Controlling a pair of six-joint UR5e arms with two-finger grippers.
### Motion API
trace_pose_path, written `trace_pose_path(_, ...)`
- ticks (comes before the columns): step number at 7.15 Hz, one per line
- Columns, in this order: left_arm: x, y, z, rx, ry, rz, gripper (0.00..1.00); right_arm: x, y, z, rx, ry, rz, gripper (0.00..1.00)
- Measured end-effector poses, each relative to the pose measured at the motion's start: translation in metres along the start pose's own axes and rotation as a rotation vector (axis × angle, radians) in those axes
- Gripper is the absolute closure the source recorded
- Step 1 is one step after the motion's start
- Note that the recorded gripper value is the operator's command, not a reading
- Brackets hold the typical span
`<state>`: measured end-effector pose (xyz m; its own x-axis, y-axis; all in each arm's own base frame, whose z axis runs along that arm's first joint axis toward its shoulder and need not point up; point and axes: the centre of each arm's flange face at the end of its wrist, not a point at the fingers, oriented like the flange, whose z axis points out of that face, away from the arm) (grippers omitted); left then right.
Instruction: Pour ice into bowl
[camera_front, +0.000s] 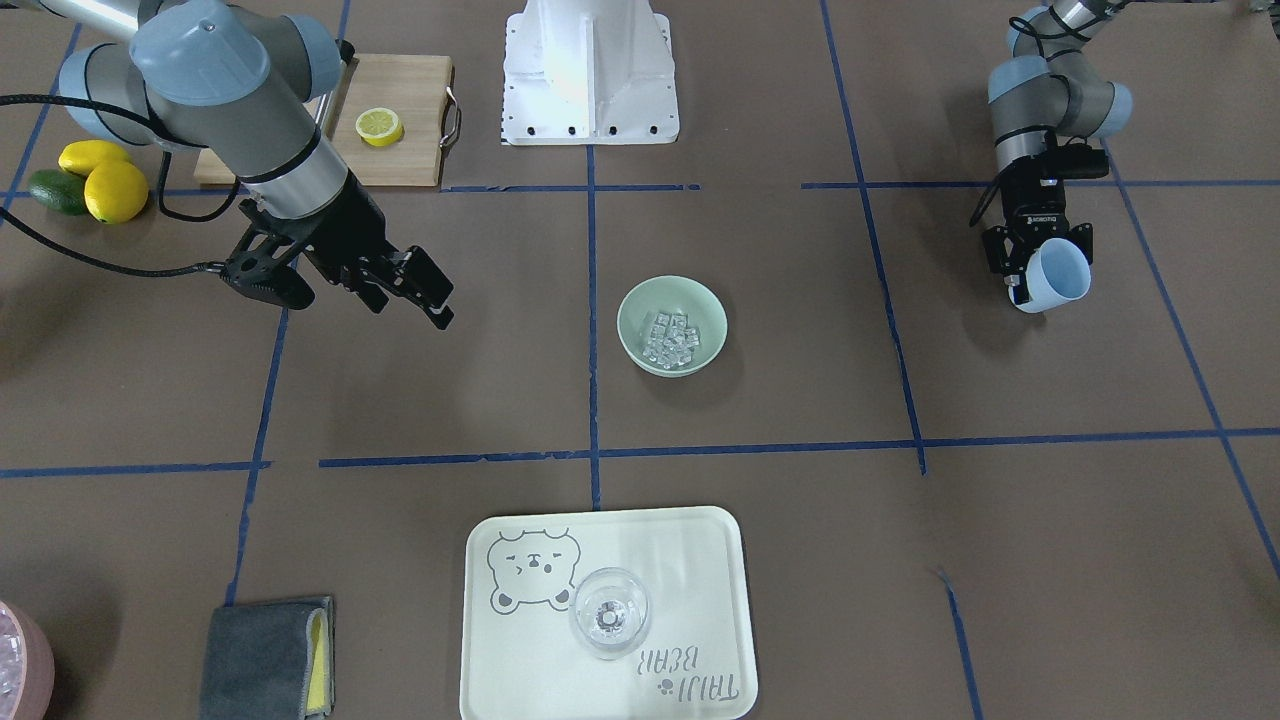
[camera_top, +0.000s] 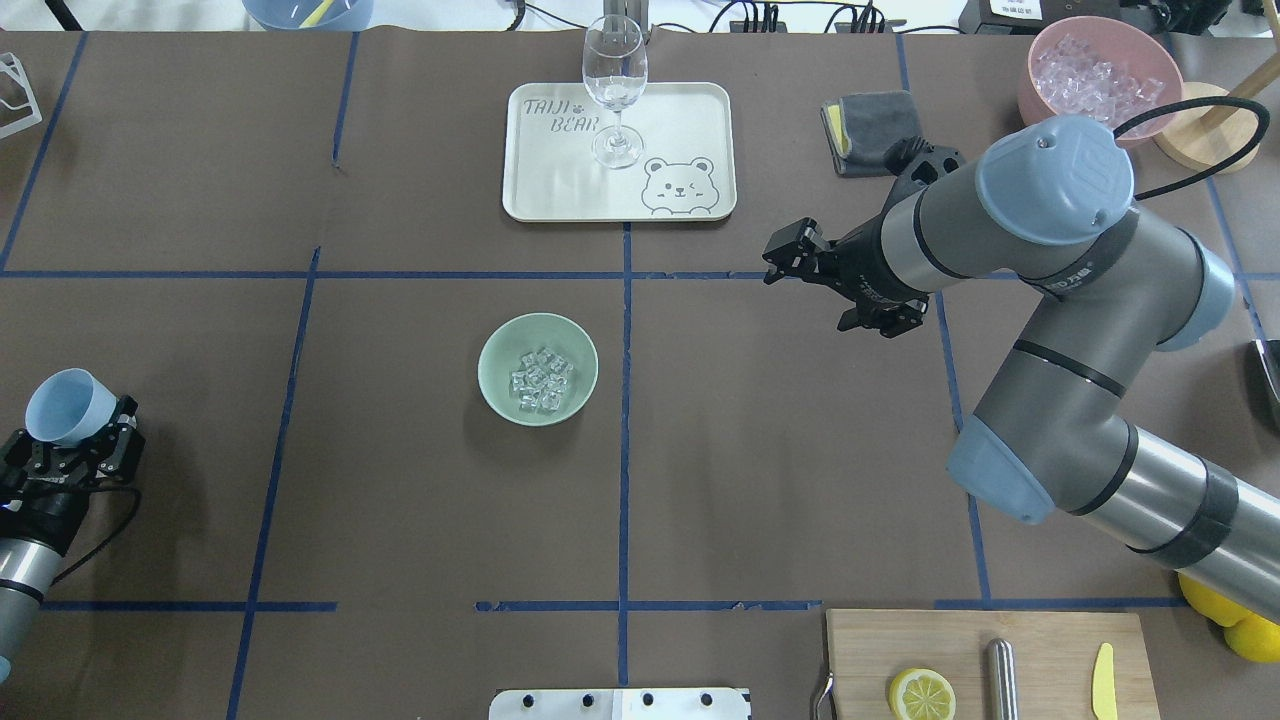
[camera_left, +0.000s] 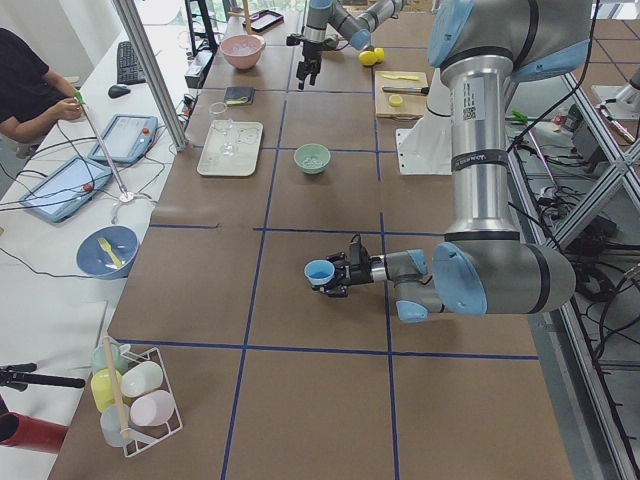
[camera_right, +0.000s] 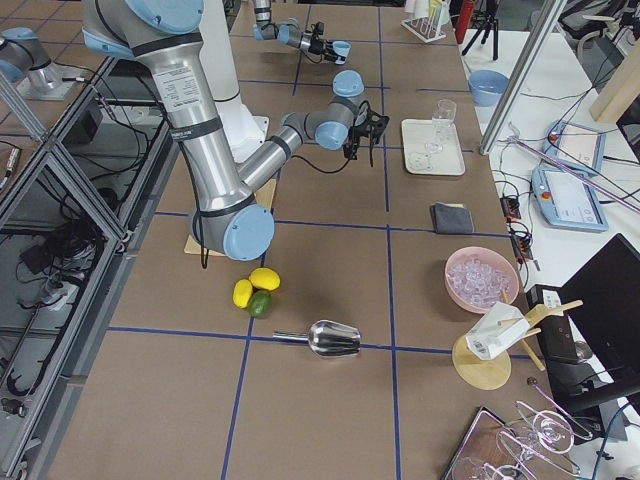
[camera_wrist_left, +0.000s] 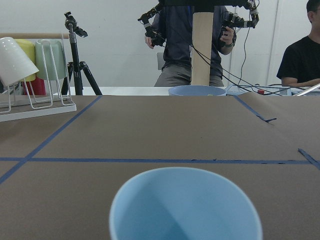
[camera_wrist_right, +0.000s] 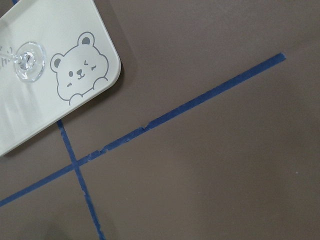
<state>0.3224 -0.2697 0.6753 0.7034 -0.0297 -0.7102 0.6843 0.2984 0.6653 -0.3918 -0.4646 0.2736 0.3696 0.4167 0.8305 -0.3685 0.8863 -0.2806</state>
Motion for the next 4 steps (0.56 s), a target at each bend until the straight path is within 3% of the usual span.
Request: trace_pose_path(4,-0.019,-0.005,-0.005,-0.035,0.001,0.018,0.0,0.002,0.0,0.001,-0.001,0.004,0.001,0.0)
